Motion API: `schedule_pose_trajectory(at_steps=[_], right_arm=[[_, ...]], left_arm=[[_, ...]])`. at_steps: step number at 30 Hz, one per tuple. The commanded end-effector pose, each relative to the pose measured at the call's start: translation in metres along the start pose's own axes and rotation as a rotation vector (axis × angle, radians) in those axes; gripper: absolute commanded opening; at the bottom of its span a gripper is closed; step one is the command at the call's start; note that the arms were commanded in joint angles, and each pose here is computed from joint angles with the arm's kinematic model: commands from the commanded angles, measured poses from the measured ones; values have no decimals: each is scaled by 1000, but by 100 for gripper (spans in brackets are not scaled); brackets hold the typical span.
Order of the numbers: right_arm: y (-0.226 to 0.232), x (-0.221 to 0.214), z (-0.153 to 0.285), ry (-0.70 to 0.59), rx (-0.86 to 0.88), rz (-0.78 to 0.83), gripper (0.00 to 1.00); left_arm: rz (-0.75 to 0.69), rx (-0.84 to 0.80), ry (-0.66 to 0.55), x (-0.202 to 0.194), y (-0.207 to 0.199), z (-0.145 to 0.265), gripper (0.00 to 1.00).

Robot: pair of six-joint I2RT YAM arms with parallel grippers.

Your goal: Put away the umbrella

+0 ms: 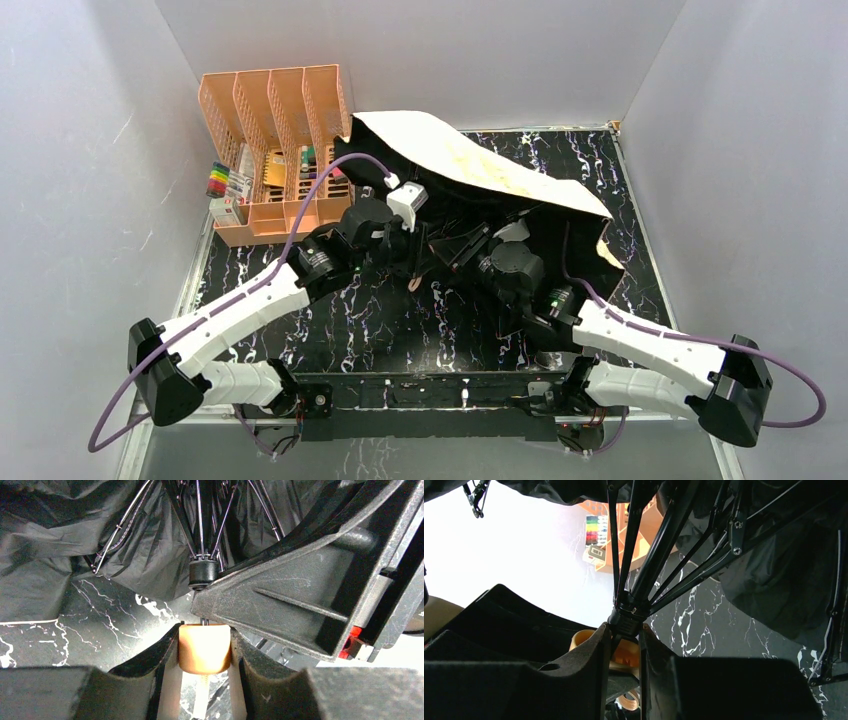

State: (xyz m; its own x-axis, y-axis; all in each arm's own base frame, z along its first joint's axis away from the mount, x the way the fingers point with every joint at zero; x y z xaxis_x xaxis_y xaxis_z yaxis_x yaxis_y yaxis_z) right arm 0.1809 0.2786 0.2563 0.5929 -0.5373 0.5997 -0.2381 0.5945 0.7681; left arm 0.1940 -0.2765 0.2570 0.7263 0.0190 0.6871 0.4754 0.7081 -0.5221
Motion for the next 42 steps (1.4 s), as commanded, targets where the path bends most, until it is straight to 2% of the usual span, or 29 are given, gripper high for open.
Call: schedule_pose_trajectory(at_steps=[1, 7, 13, 17, 26, 31, 36, 42], right_arm=[[23, 1, 11, 15, 98, -45, 0], [47, 16, 15, 1, 146, -18, 0], [102, 36, 26, 54, 283, 75, 0], [119, 48, 36, 86, 277, 119, 0], [145, 43, 61, 244, 372, 5, 0], [115, 34, 62, 243, 270, -21, 0], [61, 29, 52, 150, 81, -4, 0], [1, 15, 21, 180, 0, -26, 0]], left_arm=[[-39, -116, -246, 63, -36, 11, 0], [-10, -101, -225, 62, -38, 21, 0], [38, -62, -235, 71, -53, 51, 0], [35, -7, -228, 67, -72, 64, 0], [19, 128, -245, 49, -130, 78, 0], [35, 183, -229, 31, -130, 63, 0], [26, 202, -255, 8, -103, 41, 0], [40, 179, -226, -19, -69, -3, 0]])
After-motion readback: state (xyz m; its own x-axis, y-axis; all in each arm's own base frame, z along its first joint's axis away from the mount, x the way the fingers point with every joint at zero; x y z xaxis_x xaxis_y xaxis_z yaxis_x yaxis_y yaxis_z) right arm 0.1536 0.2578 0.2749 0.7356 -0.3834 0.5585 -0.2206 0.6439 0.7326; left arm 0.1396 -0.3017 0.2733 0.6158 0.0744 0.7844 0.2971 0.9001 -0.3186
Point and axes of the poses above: each gripper's point midway between its finger pads, its own z axis back along the fingers, its own y axis along the line the jaws close on, x = y × z, the point moved 4 cm from there along z, back along the fingers, and after that the axes turned 12 degrees about z, right-handed, at the moved point
